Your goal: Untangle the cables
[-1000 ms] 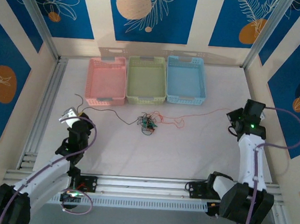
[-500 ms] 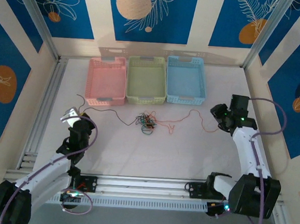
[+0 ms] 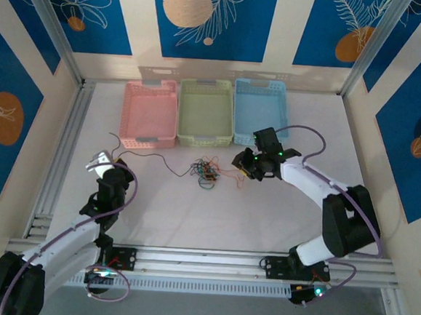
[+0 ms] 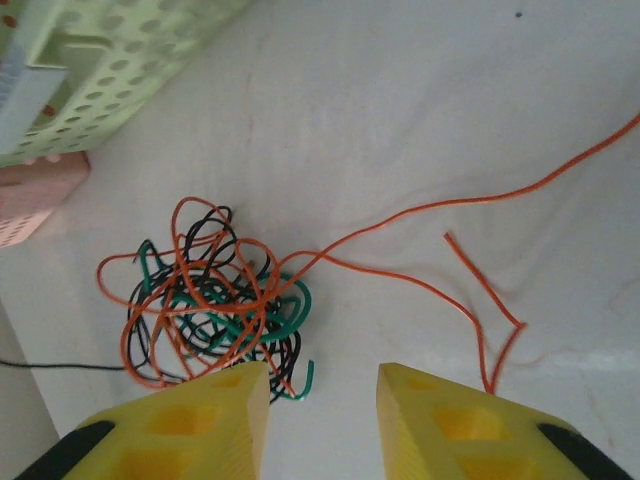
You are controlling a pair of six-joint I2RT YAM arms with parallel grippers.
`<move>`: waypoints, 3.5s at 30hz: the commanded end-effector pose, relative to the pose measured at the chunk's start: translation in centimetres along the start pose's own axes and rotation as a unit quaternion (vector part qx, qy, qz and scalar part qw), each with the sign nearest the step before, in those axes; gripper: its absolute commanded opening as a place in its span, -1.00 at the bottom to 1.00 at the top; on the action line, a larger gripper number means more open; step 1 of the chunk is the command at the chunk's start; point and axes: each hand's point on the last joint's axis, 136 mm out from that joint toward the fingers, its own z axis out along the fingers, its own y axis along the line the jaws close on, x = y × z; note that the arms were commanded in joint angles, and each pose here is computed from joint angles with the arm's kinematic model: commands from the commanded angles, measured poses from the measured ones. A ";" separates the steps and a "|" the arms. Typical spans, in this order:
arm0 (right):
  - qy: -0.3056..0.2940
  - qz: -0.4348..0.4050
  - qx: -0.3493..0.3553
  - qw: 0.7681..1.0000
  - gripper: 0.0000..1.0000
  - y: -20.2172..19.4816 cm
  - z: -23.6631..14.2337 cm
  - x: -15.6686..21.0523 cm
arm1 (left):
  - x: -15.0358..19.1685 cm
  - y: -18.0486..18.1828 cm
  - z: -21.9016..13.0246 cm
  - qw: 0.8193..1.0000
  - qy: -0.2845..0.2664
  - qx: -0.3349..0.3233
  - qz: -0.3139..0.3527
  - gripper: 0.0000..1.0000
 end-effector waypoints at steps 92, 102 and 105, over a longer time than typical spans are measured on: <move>0.066 0.138 0.022 0.988 -0.20 1.1 9.1 1.5 | -0.6 -0.9 0.5 1.000 -0.002 0.013 0.004 -1.00; 0.046 0.129 0.030 0.990 -0.53 0.8 8.4 0.6 | -0.6 -0.9 0.6 1.000 0.000 0.013 0.005 -1.00; 0.042 0.127 0.026 0.991 -0.64 0.9 7.8 0.2 | -0.5 -0.9 0.6 1.000 0.000 0.013 0.004 -1.00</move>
